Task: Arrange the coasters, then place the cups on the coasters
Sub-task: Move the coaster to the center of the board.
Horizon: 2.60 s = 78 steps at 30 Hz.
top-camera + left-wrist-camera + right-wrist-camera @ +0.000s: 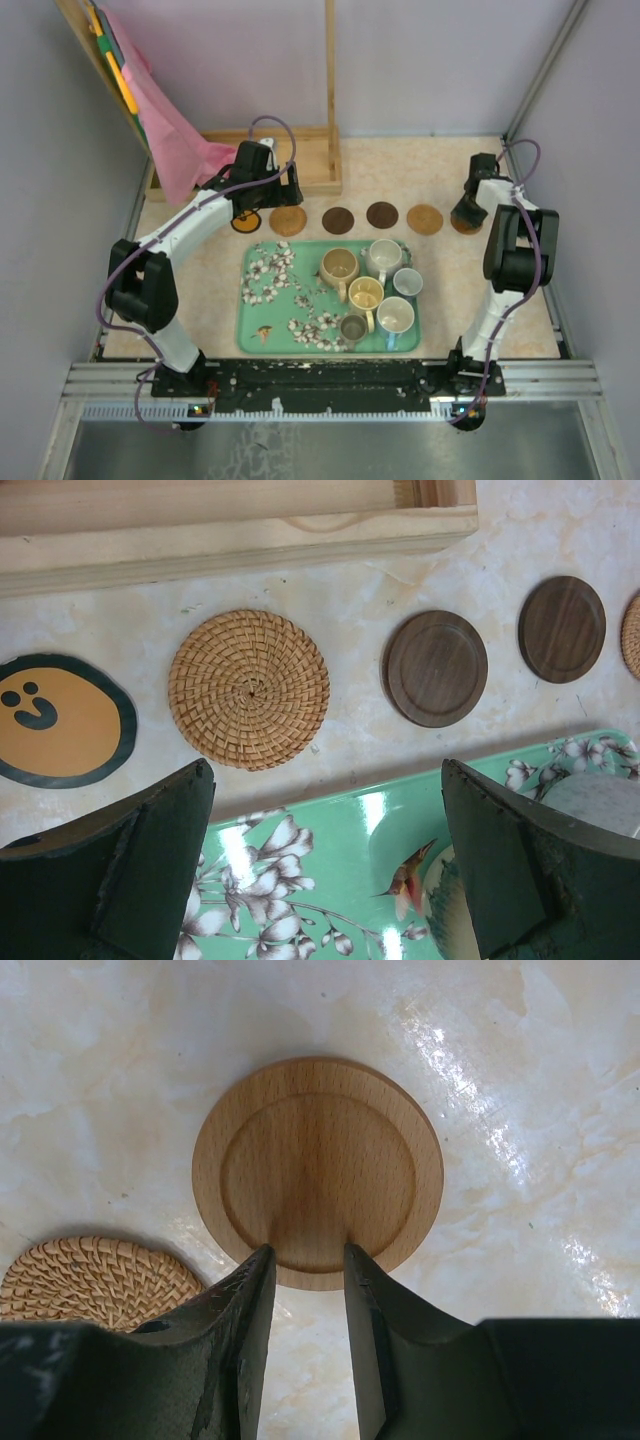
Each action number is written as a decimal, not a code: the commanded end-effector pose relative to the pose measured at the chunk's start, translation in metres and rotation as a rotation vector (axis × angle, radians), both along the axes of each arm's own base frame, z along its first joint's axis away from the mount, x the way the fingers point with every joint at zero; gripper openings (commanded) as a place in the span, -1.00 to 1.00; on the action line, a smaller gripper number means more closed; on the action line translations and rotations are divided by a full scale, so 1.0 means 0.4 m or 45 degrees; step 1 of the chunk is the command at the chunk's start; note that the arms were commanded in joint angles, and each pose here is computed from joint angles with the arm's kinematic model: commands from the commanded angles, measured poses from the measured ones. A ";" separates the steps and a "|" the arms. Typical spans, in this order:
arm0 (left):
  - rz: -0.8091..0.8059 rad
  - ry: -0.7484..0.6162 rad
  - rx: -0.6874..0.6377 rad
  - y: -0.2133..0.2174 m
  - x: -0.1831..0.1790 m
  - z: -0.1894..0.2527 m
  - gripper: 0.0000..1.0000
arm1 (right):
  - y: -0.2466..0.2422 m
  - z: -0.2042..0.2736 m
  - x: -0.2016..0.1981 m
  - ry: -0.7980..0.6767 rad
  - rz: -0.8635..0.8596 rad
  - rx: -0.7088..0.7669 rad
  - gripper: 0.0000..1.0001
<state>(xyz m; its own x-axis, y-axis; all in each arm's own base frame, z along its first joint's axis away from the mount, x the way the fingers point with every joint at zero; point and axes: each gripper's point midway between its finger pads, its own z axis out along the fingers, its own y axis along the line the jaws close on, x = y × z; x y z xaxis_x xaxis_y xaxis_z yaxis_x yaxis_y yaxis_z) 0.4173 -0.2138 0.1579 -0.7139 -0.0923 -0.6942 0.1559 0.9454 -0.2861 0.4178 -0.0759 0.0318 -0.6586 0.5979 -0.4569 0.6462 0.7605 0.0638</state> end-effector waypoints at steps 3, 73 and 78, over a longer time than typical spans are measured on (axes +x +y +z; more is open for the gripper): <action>-0.011 -0.029 -0.028 -0.010 0.000 0.021 1.00 | -0.035 0.070 0.034 -0.091 -0.037 -0.057 -0.30; -0.016 0.002 0.148 -0.017 0.057 -0.073 1.00 | 0.188 0.193 0.066 -0.221 0.282 -0.056 -0.28; -0.034 0.061 0.198 -0.014 0.050 -0.119 0.99 | 0.187 0.146 0.054 -0.168 0.284 -0.054 -0.28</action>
<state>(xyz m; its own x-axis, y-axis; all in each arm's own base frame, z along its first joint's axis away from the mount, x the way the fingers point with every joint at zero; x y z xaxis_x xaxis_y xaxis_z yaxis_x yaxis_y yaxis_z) 0.4343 -0.2206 0.1159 -0.7479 -0.0001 -0.6638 0.1590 0.9709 -0.1793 0.4359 -0.0002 0.0979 -0.7067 0.4350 -0.5581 0.4590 0.8820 0.1062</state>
